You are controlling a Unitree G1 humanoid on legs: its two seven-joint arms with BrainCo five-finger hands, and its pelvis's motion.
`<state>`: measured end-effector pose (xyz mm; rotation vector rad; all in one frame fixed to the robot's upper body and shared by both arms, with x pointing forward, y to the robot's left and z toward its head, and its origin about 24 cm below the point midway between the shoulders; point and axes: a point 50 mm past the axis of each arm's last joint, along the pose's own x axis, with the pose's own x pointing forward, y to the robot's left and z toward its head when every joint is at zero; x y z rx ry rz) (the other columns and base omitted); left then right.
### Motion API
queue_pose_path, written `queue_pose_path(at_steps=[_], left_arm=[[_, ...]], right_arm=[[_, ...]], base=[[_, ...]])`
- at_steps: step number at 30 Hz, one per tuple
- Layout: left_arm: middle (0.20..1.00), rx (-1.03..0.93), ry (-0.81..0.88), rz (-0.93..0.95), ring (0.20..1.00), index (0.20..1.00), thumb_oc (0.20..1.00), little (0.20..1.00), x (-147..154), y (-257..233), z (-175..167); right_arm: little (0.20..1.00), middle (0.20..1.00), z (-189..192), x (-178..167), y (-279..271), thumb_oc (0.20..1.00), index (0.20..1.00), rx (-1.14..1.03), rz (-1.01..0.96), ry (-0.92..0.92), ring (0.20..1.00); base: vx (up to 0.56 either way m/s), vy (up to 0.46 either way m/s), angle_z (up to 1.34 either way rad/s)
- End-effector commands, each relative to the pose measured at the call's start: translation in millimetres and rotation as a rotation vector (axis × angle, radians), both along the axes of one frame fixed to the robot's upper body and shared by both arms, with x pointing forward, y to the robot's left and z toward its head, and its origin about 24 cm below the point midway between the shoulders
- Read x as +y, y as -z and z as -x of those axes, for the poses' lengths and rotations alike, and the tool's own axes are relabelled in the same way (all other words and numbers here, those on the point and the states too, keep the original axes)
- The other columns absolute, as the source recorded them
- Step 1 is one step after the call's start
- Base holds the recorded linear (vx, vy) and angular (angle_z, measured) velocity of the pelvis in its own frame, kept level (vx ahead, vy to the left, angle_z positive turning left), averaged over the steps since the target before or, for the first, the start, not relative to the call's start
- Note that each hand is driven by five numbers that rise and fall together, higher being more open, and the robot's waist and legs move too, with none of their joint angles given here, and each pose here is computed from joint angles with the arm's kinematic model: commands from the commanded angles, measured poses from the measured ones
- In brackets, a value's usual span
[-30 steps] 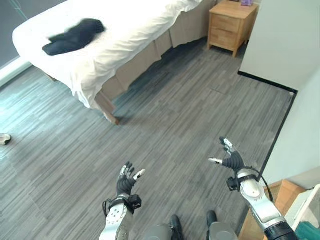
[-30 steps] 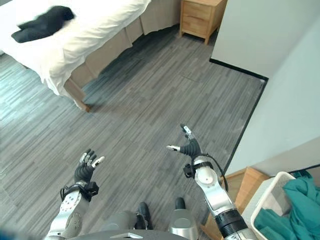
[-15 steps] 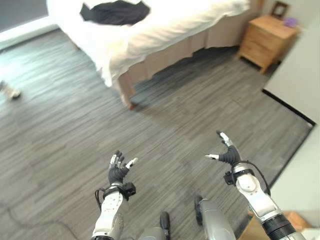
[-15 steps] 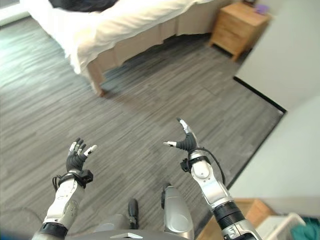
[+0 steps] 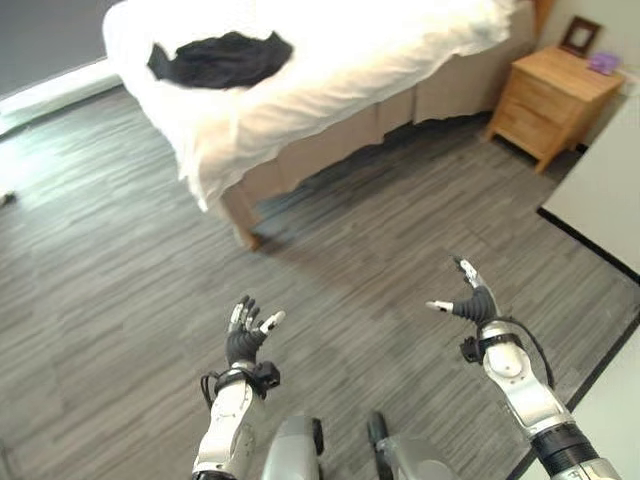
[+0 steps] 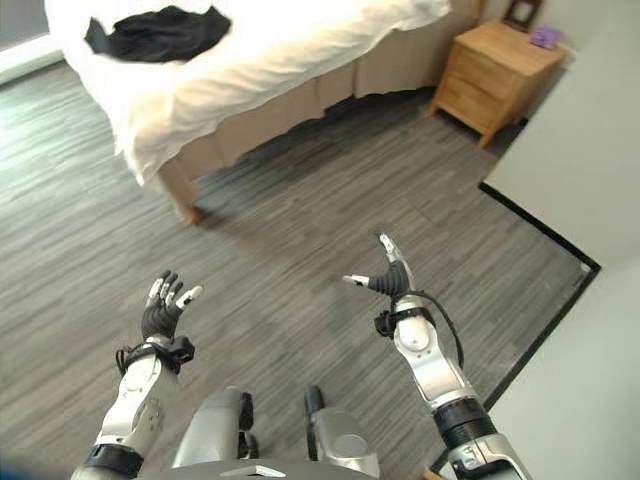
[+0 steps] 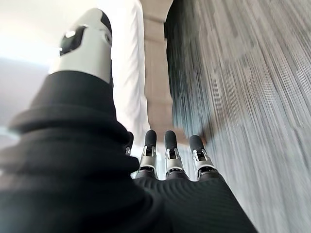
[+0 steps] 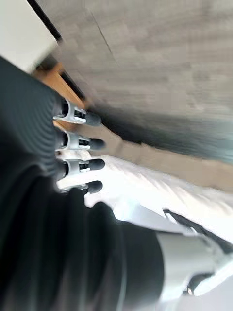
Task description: Pick up bed clothes into laundry basket.
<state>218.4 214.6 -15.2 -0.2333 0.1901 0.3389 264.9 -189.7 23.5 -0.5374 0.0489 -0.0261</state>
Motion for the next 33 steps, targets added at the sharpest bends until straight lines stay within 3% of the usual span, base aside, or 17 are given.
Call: queue_pose_path(at_steps=[1, 7, 16, 33], left_arm=[[1.000, -0.163, 0.039, -0.107, 1.000, 1.000, 1.000, 1.000, 4.3, -32.1, 2.7], [1.000, 0.005, 0.028, -0.096, 1.000, 1.000, 1.000, 1.000, 24.0, -1.8, 40.8], [1.000, -0.059, 0.144, -0.340, 1.000, 1.000, 1.000, 1.000, 30.0, -29.3, 17.7], [1.000, -0.107, 0.245, -0.312, 1.000, 1.000, 1.000, 1.000, 1.1, -25.3, 7.3]], right_arm=[[1.000, 1.000, -1.5, 4.3, -24.5, 1.000, 1.000, -0.140, 0.032, -0.045, 1.000], [1.000, 1.000, -1.6, -6.1, -24.1, 1.000, 1.000, -0.121, 0.099, -0.076, 1.000], [1.000, 1.000, -13.1, 20.4, -38.1, 1.000, 1.000, -0.223, 0.075, -0.136, 1.000], [1.000, 1.000, -15.3, 14.6, -36.7, 1.000, 1.000, -0.209, 0.003, -0.145, 1.000]], base=[[0.30, 0.101, -0.27], [0.47, 0.169, 0.06], [0.39, 0.213, 0.00], [0.26, -0.091, 0.63]])
